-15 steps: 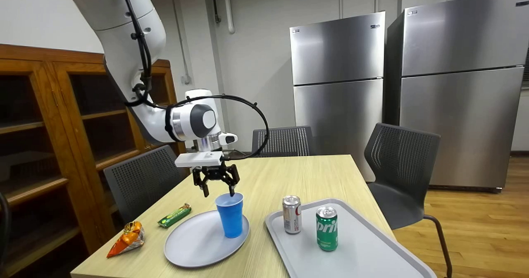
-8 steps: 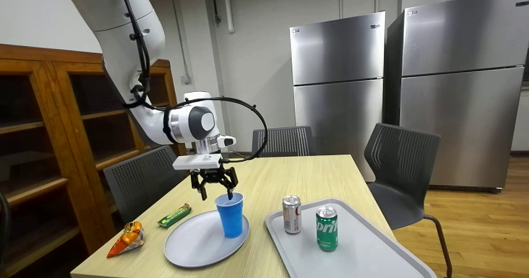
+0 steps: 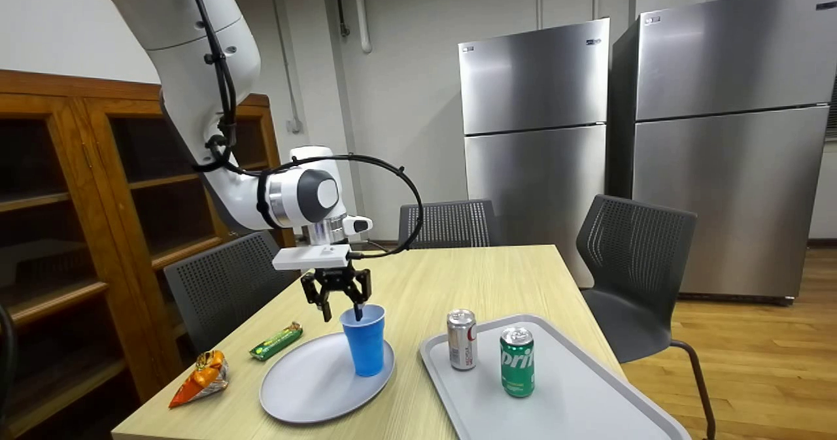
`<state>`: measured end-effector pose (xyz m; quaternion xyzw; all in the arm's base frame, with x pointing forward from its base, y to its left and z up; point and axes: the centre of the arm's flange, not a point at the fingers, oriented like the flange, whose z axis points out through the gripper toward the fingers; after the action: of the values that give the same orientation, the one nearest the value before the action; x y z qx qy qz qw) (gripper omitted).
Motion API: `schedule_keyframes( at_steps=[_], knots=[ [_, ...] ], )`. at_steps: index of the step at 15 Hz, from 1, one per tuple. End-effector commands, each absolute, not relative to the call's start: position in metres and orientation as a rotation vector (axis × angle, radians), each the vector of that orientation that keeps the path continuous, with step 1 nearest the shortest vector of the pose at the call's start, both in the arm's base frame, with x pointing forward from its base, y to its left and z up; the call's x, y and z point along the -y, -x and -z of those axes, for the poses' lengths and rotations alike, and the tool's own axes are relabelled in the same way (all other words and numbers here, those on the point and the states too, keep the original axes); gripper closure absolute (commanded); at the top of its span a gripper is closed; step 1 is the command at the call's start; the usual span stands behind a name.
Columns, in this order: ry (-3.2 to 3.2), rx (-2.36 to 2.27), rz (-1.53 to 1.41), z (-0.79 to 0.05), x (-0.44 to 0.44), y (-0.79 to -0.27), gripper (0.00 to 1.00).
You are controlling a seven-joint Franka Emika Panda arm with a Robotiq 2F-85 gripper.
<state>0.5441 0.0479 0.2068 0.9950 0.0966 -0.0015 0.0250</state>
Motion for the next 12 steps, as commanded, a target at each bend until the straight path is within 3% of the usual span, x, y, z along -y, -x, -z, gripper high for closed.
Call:
schedule_keyframes(
  at_steps=[1,6,12],
  knots=[
    [-3.071,-0.35,-0.019,-0.216,-0.046,-0.536,0.6],
    [-3.047,-0.395,-0.033,-0.218,-0.046,-0.535,0.97],
    [-3.013,-0.462,-0.048,-0.23,-0.047,-0.532,0.99]
  ],
)
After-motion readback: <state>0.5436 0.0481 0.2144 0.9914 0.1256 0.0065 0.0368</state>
